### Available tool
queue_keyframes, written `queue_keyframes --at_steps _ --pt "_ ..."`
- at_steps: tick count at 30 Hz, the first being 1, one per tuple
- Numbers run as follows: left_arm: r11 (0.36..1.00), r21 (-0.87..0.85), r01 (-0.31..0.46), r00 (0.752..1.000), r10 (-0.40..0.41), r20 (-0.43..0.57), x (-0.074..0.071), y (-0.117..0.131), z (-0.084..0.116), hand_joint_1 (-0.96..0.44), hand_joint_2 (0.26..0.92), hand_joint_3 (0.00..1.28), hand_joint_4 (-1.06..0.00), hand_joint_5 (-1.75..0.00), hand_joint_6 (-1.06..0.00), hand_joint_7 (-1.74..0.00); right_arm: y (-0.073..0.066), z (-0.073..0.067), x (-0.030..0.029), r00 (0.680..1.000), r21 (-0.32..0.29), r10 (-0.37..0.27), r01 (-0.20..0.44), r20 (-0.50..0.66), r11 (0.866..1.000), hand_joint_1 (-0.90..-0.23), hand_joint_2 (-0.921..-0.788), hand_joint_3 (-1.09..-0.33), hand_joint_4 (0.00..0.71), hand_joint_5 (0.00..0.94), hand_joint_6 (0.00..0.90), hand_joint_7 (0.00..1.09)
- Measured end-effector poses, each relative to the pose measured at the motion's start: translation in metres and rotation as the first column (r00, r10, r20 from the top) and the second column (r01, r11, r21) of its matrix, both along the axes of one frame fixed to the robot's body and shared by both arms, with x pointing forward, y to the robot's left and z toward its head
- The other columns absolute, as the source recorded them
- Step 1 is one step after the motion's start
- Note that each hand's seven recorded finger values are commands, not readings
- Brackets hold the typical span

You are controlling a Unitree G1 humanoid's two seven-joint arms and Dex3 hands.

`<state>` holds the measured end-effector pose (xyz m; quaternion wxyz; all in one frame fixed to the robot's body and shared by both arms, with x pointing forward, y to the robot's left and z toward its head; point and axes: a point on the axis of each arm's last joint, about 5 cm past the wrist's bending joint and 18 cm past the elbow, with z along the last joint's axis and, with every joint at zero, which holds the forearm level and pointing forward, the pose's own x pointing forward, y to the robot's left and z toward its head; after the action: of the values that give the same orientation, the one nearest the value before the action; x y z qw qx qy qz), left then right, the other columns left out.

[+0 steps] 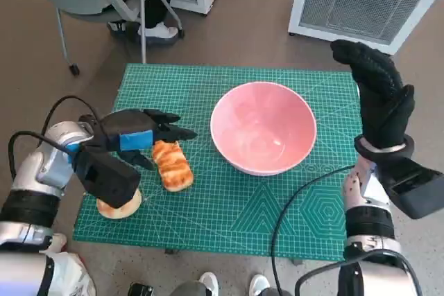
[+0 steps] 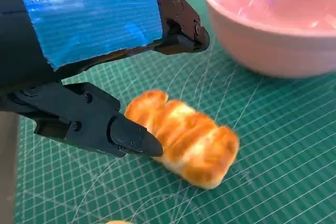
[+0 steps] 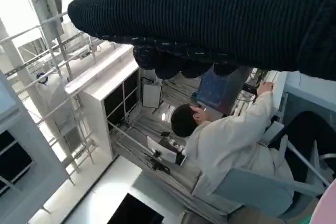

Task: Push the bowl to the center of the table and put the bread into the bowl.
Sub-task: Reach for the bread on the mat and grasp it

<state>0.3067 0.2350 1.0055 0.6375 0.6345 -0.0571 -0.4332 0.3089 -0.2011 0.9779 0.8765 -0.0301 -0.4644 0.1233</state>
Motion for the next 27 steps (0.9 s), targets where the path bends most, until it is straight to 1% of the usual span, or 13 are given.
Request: queue_keyframes --at_steps 8,13,16,20,22,26,27 --pt "0.999 0.029 -0.016 0.999 0.017 -0.046 0.003 -0.002 -0.013 -0.04 0.788 0.01 -0.25 -0.01 -0.37 0.0 0.0 -0.002 -0.0007 1.0 0.002 -0.003 0.003 -0.005 1.0 -0.609 -0.921 -0.766 0.358 0.001 0.256 0.29" --pt "0.999 0.045 -0.01 0.997 0.013 -0.07 0.004 -0.006 -0.022 -0.05 0.794 0.01 -0.34 -0.02 -0.43 -0.02 0.001 -0.002 -0.0008 1.0 0.002 -0.005 0.005 -0.009 1.0 -0.609 -0.921 -0.765 0.361 0.002 0.26 0.29" --pt "0.999 0.051 -0.008 0.997 0.012 -0.079 0.004 -0.008 -0.026 -0.06 0.812 0.01 -0.45 -0.02 -0.54 -0.04 0.001 -0.003 -0.0008 1.0 0.007 -0.009 0.009 -0.012 1.0 -0.607 -0.921 -0.765 0.362 0.002 0.261 0.29" --pt "0.999 0.049 -0.007 0.996 0.012 -0.088 0.005 -0.011 -0.03 -0.05 0.841 0.02 -0.57 -0.03 -0.65 -0.05 0.001 -0.003 -0.001 1.0 0.014 -0.015 0.016 -0.014 1.0 -0.602 -0.921 -0.765 0.364 0.003 0.259 0.28" --pt "0.999 0.051 -0.008 0.996 0.013 -0.092 0.006 -0.012 -0.03 -0.03 0.862 0.02 -0.67 -0.05 -0.73 -0.06 0.001 -0.003 -0.0011 1.0 0.017 -0.018 0.018 -0.015 1.0 -0.594 -0.921 -0.767 0.365 0.003 0.258 0.28" --pt "0.998 0.053 -0.015 0.995 0.021 -0.098 0.009 -0.012 -0.029 -0.02 0.89 0.02 -0.8 -0.06 -0.82 -0.08 0.001 -0.004 -0.0014 1.0 0.019 -0.024 0.024 -0.018 1.0 -0.589 -0.921 -0.768 0.365 0.003 0.259 0.28" --pt "0.999 0.051 -0.018 0.995 0.023 -0.098 0.009 -0.012 -0.029 -0.09 0.896 0.03 -0.83 -0.07 -0.79 -0.31 0.001 -0.004 -0.0015 1.0 0.018 -0.024 0.024 -0.019 1.0 -0.589 -0.921 -0.768 0.365 0.003 0.259 0.27"
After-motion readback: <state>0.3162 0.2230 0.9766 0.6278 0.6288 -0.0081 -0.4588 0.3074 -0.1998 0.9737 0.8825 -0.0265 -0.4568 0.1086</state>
